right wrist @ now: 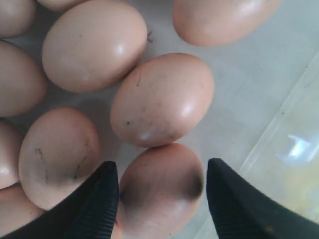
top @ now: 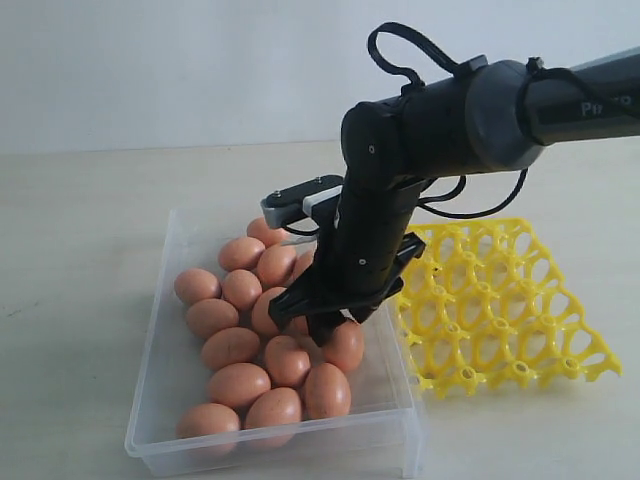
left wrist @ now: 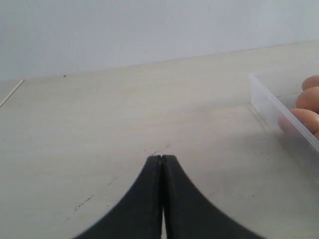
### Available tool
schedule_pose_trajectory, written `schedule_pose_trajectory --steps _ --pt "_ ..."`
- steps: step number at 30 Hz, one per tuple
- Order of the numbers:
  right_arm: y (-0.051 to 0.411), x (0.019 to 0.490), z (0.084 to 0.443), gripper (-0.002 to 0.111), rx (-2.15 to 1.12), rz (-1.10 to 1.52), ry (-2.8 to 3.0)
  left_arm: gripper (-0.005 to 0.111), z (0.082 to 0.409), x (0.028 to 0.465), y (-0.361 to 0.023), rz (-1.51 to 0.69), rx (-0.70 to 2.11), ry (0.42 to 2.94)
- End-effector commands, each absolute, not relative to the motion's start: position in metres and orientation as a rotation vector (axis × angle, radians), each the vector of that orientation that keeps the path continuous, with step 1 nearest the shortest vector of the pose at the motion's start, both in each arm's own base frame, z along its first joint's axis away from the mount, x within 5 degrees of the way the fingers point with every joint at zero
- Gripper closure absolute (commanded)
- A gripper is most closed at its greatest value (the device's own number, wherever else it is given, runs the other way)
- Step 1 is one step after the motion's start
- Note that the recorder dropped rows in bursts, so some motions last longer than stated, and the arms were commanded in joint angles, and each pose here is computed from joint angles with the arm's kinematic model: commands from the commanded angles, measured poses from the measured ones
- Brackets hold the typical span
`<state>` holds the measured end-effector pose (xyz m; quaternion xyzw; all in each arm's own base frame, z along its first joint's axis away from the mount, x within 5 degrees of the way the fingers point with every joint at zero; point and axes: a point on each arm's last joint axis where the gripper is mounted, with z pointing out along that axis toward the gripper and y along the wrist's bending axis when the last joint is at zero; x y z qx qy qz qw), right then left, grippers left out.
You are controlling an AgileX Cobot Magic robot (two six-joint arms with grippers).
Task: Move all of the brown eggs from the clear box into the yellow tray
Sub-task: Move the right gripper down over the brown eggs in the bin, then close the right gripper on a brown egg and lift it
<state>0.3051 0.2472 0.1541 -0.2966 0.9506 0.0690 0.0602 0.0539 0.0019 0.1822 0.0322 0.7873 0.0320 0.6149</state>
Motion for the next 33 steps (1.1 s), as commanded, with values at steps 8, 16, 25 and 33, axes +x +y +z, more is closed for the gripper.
schedule_pose_trajectory --steps 8,16,25,33 --pt "0.251 0.305 0.129 0.055 -0.853 0.253 2.971 0.107 0.185 0.054 0.002 0.069 0.071 1.796" --pt "0.251 0.309 0.145 0.108 -0.899 0.27 2.866 0.107 0.185 0.054 0.002 0.069 0.071 1.796" --pt "0.24 0.306 0.238 0.108 -0.895 0.263 2.52 0.107 0.185 0.054 0.002 0.069 0.071 1.796" --pt "0.19 0.32 0.264 0.108 -0.66 0.244 2.294 0.107 0.185 0.054 0.002 0.069 0.071 1.796"
